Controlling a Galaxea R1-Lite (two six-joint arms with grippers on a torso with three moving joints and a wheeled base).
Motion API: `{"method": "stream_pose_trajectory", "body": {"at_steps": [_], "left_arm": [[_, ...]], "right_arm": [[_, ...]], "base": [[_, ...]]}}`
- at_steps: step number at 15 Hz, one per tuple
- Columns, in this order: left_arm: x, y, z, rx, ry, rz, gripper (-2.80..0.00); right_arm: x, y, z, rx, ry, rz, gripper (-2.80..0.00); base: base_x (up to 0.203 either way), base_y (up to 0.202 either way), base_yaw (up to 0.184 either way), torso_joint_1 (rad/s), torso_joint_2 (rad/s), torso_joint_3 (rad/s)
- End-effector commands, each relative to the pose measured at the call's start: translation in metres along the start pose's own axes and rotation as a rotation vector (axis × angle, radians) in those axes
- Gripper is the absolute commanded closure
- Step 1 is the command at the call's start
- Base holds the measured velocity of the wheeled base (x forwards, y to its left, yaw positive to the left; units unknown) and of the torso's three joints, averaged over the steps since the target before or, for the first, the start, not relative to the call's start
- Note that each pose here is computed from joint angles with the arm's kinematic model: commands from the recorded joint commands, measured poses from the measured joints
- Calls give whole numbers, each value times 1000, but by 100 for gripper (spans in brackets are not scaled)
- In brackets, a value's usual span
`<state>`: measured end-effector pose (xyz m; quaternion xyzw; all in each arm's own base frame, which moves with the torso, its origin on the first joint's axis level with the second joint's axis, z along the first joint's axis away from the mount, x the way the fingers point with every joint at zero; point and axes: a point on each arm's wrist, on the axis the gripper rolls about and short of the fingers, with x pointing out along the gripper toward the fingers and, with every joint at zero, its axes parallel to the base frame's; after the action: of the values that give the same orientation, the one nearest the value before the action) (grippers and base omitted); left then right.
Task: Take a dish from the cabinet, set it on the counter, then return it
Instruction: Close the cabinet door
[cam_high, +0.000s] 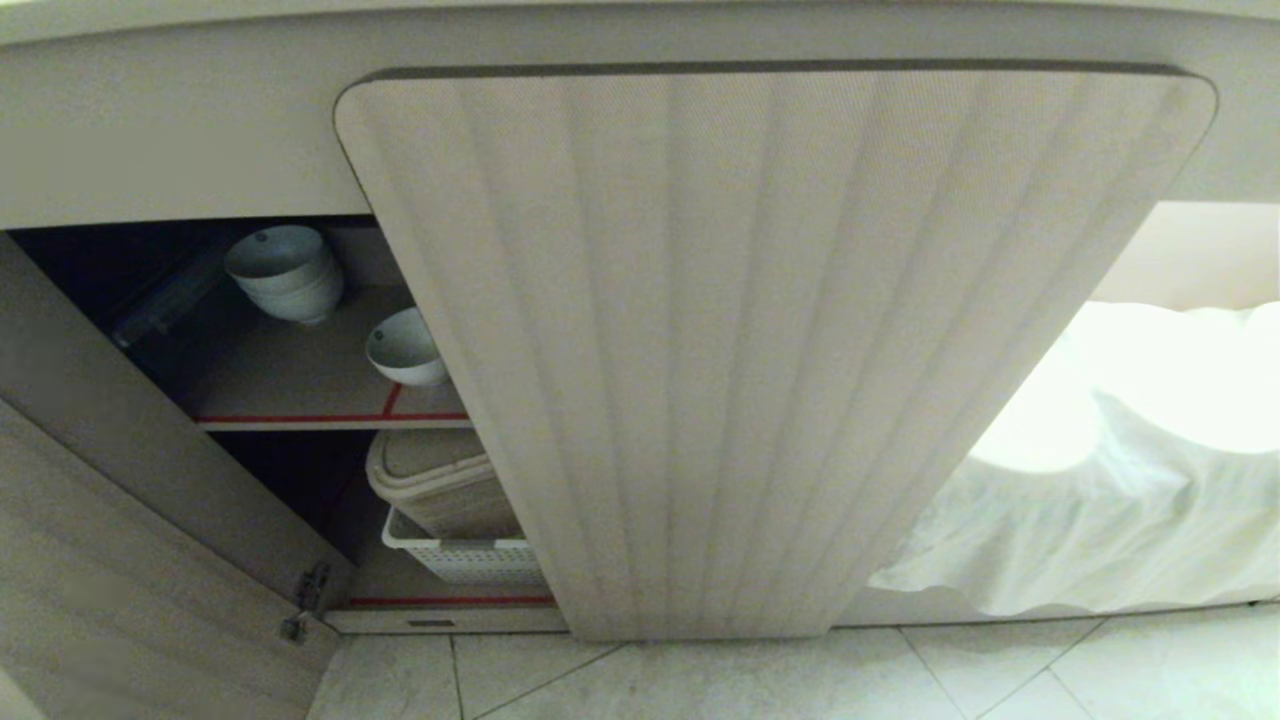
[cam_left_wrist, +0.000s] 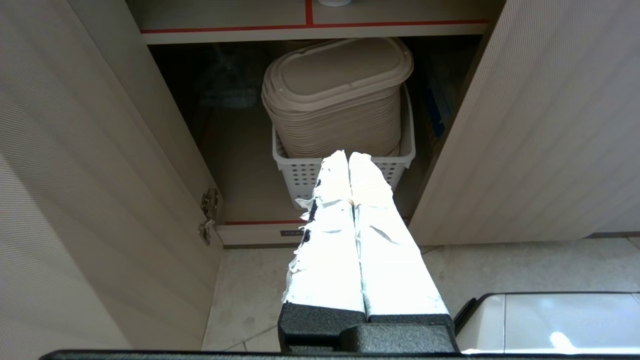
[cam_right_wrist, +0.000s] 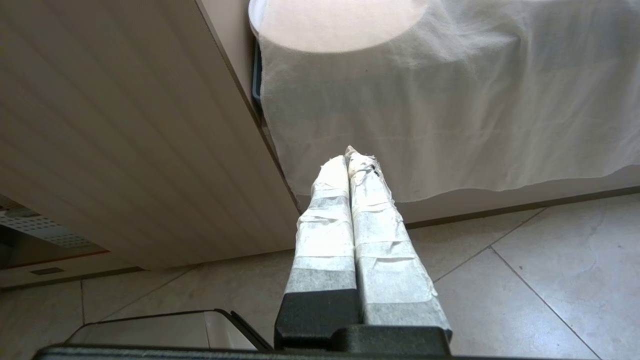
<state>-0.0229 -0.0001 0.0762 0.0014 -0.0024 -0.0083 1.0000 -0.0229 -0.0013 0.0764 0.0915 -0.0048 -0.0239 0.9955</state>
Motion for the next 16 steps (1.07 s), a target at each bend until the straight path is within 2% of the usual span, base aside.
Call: {"method": "stream_pose_trajectory", "body": {"at_steps": [1,16], "left_arm": [[0,0,0,-1,0,1,0],[0,0,0,0,3,3,0]], "right_arm": [[0,0,0,1,-1,1,0],[0,0,0,1,-1,1,0]], "base": [[0,0,0,0,0,0],[0,0,0,0,0,0]]}}
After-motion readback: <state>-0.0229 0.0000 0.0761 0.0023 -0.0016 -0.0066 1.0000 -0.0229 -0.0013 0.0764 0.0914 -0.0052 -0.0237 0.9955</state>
